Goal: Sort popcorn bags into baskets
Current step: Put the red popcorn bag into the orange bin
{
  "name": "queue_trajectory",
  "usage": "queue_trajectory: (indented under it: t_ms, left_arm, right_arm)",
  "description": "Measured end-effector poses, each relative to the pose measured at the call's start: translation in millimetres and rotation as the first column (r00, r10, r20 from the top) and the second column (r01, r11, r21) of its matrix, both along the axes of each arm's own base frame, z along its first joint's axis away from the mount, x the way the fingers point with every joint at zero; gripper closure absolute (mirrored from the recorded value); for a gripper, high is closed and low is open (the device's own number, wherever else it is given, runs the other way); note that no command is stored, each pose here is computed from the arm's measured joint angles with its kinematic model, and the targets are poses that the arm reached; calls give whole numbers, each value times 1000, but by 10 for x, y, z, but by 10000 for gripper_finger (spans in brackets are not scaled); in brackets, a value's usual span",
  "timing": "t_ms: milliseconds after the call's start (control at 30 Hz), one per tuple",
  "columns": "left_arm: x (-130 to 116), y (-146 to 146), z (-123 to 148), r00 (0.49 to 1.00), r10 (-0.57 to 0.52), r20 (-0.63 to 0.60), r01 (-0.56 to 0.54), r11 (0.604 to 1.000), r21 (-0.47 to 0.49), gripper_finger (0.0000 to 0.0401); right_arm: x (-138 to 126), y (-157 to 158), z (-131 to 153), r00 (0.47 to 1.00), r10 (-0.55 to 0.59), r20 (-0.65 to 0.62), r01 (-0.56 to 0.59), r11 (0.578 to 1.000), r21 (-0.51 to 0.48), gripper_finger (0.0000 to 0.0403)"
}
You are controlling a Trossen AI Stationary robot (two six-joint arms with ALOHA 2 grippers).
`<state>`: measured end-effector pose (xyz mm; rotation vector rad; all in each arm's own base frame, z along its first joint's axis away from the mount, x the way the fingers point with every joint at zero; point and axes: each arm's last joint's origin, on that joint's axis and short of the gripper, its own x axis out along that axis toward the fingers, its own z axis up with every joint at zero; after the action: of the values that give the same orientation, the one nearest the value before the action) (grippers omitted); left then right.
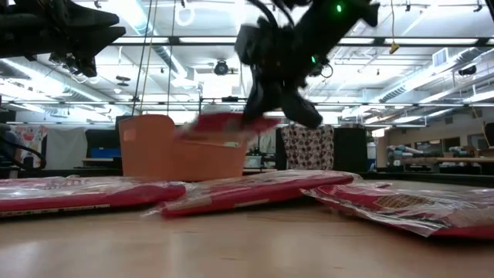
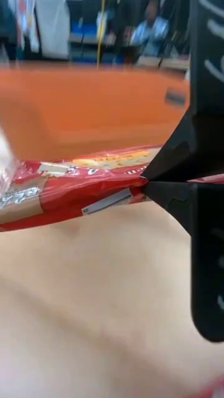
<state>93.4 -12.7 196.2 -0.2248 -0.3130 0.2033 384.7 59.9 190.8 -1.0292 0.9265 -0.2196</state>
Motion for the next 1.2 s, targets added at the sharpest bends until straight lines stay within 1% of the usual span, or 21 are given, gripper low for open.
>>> queue_trajectory:
  t_ms: [67,167,300,467,567,633,733,833,1000,1100,1200]
  left_arm:
    - [0,0,0,1000,0,0,0,1000,0,284]
    - [-1,0,3,1000,0,3,0,1000,-1,284]
    - [-2,1,7,1000,1,8,-1,1000,-1,284]
    - [-2,1,7,1000,1,8,-1,1000,0,284]
    - [-2,1,7,1000,1,7,-1,1000,0,284]
    - [-3,2,7,1000,7,6,-7,1000,2,284]
    - [-4,8,6,1000,27,4,-27,1000,-3,284]
    - [-5,11,6,999,37,3,-37,999,-6,284]
    - [-5,13,6,999,43,0,-43,999,4,284]
    - [-9,14,17,999,48,8,-48,999,15,284]
    - [-11,14,22,999,51,13,-51,998,20,284]
  right_arm:
    - [-8,-25,137,999,-21,33,23,999,-41,398]
    - [-13,-97,321,995,-39,92,45,996,-74,398]
    - [25,-255,452,987,-26,156,34,998,-52,398]
    - [83,-490,466,984,55,167,-62,998,32,398]
    - [106,-641,481,979,60,196,-75,995,69,398]
    - [119,-731,500,975,66,212,-82,994,66,398]
    - [142,-837,529,965,123,232,-141,988,63,398]
    - [175,-925,586,939,179,292,-205,977,60,398]
    - [202,-1079,671,893,266,362,-292,956,20,398]
    - [244,-1162,672,869,272,413,-298,955,-3,398]
    - [333,-1243,558,879,267,395,-287,958,-11,398]
